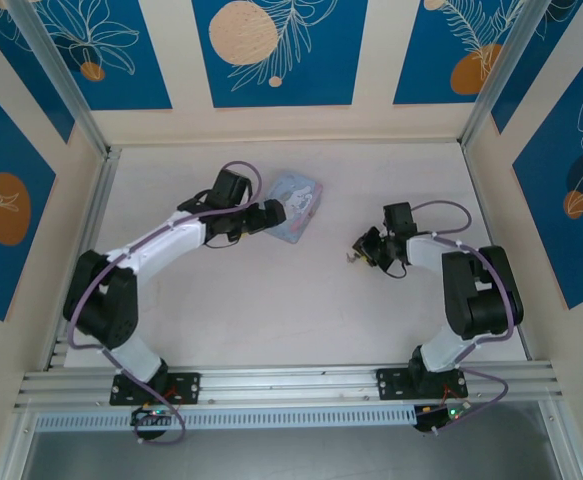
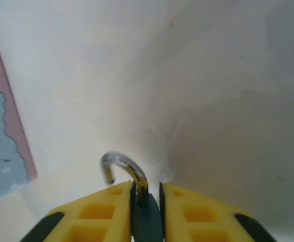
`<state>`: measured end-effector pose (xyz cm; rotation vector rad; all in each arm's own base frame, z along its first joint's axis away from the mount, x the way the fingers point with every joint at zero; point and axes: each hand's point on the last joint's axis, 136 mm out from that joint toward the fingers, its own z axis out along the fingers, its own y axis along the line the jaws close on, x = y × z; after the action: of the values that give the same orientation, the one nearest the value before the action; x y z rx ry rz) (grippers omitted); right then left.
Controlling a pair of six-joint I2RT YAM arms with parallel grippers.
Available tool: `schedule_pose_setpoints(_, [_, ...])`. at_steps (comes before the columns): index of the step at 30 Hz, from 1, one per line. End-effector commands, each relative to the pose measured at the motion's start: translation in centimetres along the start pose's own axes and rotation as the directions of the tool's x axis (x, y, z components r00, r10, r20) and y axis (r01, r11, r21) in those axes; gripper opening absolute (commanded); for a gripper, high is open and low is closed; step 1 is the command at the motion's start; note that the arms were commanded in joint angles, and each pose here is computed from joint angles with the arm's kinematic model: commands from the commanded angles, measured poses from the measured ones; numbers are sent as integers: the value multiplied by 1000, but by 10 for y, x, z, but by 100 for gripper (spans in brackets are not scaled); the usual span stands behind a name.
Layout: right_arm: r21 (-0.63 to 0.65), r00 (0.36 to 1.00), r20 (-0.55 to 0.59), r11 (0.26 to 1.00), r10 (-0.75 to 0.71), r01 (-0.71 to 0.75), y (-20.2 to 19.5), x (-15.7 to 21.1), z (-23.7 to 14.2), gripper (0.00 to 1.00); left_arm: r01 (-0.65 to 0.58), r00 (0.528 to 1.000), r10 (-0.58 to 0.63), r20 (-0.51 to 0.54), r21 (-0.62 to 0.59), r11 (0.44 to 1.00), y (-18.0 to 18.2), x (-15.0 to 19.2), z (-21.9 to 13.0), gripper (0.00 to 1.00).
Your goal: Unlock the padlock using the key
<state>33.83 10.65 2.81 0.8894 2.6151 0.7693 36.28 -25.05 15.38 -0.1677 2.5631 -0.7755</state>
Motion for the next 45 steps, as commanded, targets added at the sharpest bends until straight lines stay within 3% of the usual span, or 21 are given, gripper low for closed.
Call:
schedule_pose_setpoints(1, [61,999,27,998,21,-23,-15,4,-18,33,-12,1000,12,4,5,1000,0,8,-23,100])
schedule_pose_setpoints(3, [78,998,44,995,52,-55,-24,7,-27,48,-23,999,23,28,13,1000,-3,8,-37,100])
schedule_pose_setpoints(6, [59,994,76,994,83,-88,-26,10,-47,60,-42,997,41,72,12,999,-4,5,-61,100])
schedule_pose_setpoints(10, [-7,987,154,999,51,-51,-7,7,-84,82,-86,983,89,158,-27,996,-2,-2,-96,100])
schedule_pose_setpoints(11, [-18,984,174,999,34,-32,-2,4,-93,91,-94,979,100,178,-44,995,0,-4,-103,100])
schedule_pose_setpoints(13, [-31,974,224,999,-8,15,10,-2,-115,99,-111,964,130,233,-94,989,8,-11,-120,100])
schedule_pose_setpoints(17, [0,944,315,995,-97,103,30,-20,-147,99,-120,918,195,346,-227,967,30,-24,-146,100])
schedule_pose_setpoints(21, [90,887,426,984,-177,152,36,-50,-164,99,-111,834,300,463,-392,913,58,-41,-169,100])
schedule_pose_setpoints(24, [142,814,537,975,-222,172,37,-73,-172,100,-121,763,415,496,-521,845,76,-50,-182,100])
schedule_pose_setpoints(27, [168,781,574,968,-248,184,38,-86,-178,99,-83,732,483,481,-640,764,100,-55,-194,100])
schedule_pose_setpoints(29, [86,823,513,969,-241,230,49,-84,-169,99,-38,724,482,494,-669,742,111,-58,-201,100])
schedule_pose_setpoints(31, [-32,897,389,970,-211,242,64,-74,-151,100,-16,725,459,513,-654,756,117,-59,-202,100])
schedule_pose_setpoints(34, [-123,945,250,961,-213,249,84,-57,-113,100,0,733,429,528,-631,776,119,-58,-200,100])
schedule_pose_setpoints(45, [-72,949,24,946,-314,315,106,-6,-13,100,39,763,358,538,-591,806,125,-53,-185,100])
